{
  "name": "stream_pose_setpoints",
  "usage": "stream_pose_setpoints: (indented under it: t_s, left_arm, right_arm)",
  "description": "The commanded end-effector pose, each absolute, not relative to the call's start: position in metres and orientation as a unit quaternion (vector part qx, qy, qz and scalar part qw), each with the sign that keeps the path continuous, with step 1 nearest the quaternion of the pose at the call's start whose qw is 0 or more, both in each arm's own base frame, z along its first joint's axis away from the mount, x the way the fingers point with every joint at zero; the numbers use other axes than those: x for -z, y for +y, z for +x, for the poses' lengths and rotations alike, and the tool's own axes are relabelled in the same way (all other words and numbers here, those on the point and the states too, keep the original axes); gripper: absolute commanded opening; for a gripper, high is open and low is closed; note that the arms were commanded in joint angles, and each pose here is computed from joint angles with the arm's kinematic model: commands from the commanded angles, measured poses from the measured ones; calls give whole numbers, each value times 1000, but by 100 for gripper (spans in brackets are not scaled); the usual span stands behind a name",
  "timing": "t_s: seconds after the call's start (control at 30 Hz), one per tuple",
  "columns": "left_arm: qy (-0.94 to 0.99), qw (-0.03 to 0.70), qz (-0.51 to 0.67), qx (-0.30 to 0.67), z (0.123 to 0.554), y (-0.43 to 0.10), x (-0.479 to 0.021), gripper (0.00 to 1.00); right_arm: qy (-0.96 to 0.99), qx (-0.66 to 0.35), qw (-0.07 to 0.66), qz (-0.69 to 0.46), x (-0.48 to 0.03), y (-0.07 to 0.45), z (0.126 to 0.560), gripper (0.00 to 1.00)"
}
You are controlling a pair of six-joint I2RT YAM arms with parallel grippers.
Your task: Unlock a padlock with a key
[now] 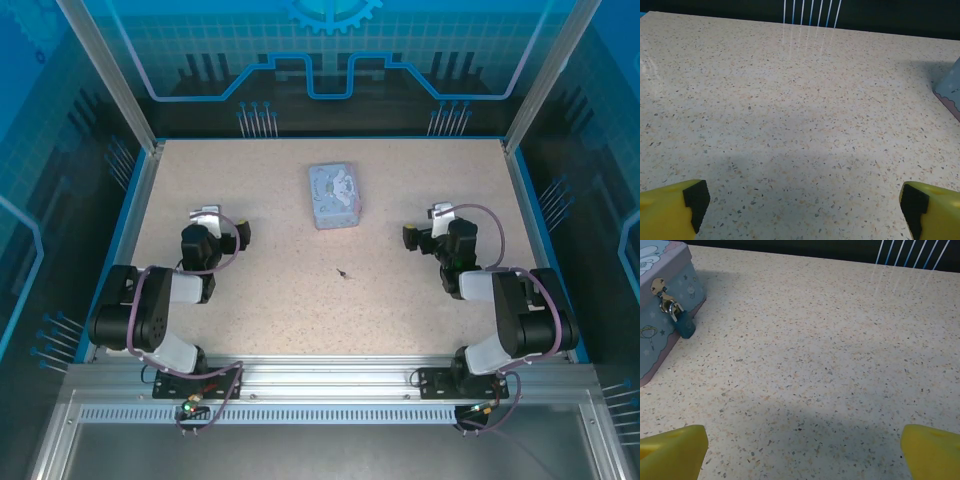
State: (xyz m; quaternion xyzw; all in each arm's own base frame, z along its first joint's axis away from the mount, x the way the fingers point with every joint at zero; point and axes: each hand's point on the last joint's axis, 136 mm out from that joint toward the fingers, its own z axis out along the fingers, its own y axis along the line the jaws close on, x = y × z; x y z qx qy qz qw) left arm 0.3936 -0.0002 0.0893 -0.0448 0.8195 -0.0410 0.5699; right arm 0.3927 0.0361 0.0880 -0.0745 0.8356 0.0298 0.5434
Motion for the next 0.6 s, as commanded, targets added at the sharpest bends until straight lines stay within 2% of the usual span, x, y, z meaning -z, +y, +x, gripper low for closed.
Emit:
stream_pose_setpoints:
  t_s: [0.0,0.57]
  left_arm:
    - [811,582,-56,35,395,7,-95,99]
    - [814,578,-55,33,397,6,-94,99]
  right_arm:
    - [832,-28,549,-77,-93,34,397,100]
    - [832,-30,548,-76,-93,34,397,100]
